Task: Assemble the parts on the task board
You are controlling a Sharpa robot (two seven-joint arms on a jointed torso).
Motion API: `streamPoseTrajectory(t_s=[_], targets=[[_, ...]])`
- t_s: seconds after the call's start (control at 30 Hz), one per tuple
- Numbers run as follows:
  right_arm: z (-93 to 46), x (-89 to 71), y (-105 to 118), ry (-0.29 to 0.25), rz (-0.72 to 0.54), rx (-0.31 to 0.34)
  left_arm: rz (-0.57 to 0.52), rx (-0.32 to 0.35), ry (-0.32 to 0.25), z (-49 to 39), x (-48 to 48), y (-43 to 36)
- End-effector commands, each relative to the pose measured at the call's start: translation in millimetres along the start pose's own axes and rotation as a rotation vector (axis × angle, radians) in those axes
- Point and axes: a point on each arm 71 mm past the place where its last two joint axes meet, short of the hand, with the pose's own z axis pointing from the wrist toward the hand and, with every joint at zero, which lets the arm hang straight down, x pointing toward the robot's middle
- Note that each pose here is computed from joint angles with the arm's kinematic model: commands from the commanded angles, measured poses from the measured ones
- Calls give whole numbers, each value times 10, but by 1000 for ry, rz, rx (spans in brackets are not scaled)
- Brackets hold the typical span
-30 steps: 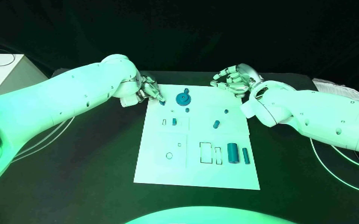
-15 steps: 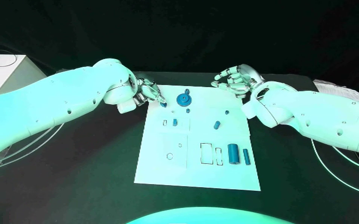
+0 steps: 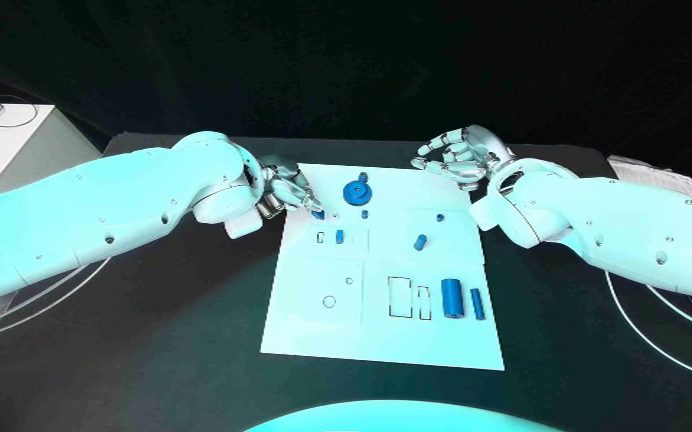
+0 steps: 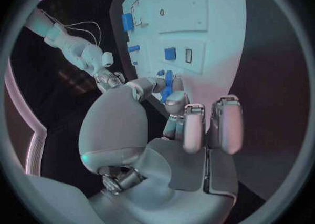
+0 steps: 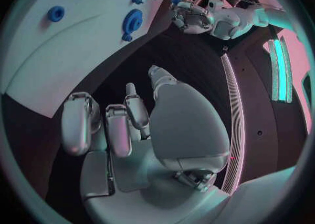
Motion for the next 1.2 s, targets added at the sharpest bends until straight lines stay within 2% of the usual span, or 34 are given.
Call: streamPoseTrajectory(t_s=[0.03,0.27,0.53,1.2], targets=[[-1,7,8,9,-2,-13,4,-2,-52,-13,11,1],[-3,1,4,7,-2,-12,41,-12,-55,-1,119,37],[-4,0,3,7,-2,-12,120,-14,-56,27,213,31],[-5,2,4,10,-2,-12,187,-19,-28,67,305,20]])
